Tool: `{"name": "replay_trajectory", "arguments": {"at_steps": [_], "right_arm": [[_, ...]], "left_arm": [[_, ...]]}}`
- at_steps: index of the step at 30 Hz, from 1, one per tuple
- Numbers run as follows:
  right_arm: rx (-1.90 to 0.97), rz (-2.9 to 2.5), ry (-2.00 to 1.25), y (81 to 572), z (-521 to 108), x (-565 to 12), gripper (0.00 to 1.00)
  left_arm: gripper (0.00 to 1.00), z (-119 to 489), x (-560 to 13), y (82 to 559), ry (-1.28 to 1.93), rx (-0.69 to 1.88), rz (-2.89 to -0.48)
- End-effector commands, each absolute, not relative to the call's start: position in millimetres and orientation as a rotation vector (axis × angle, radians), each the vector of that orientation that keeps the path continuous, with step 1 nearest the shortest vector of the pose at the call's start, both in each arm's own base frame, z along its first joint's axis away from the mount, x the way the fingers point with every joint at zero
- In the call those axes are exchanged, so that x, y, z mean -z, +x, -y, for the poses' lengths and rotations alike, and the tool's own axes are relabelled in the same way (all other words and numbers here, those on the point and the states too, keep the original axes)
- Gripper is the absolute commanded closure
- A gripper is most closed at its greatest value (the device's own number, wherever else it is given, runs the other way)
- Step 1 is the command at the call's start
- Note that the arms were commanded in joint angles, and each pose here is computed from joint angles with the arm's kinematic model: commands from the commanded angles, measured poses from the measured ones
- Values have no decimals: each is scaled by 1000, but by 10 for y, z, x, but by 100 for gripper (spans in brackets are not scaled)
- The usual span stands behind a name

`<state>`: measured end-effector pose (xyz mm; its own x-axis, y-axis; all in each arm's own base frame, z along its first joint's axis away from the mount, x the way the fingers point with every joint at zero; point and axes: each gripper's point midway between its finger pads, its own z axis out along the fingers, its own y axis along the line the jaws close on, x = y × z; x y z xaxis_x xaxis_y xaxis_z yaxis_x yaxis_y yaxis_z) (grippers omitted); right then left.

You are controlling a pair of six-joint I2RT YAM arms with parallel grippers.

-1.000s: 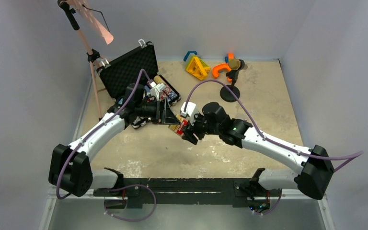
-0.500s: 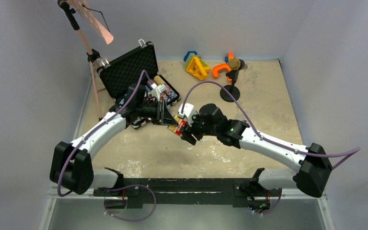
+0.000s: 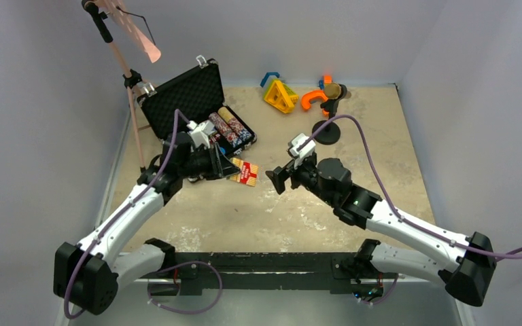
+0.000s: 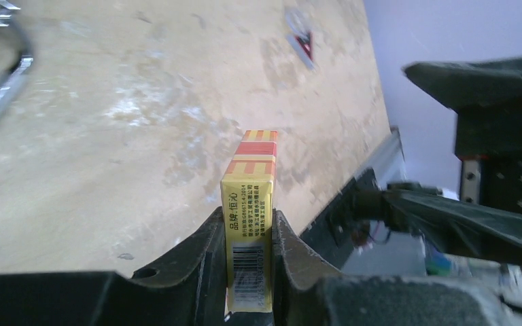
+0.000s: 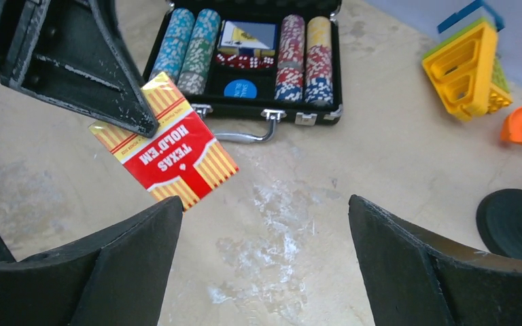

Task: Pack up texas hold em set

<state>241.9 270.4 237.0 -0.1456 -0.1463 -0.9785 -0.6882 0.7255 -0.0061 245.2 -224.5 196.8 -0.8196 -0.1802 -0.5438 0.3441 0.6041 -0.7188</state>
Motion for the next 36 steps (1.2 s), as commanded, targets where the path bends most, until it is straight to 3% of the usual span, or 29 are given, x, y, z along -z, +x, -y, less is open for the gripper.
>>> {"name": "replay_trajectory", "arguments": {"at_steps": [1, 8, 16, 36], "right_arm": [[-524, -1581, -524, 2513, -2560, -2690, 5], [-507, -1590, -498, 2497, -2467, -2616, 6], [-552, -1587, -462, 2418, -2414, -2521, 7], [-474, -1609, -474, 2396, -2243, -2311, 8]], "left_arm": [[100, 1789, -1997, 2889, -326, 951, -2069], [100, 1115, -2042, 3224, -843, 715, -1845], [100, 866, -1697, 3472, -1211, 680, -1766], [100, 1001, -1566, 4028, -1121, 569, -1933]]}}
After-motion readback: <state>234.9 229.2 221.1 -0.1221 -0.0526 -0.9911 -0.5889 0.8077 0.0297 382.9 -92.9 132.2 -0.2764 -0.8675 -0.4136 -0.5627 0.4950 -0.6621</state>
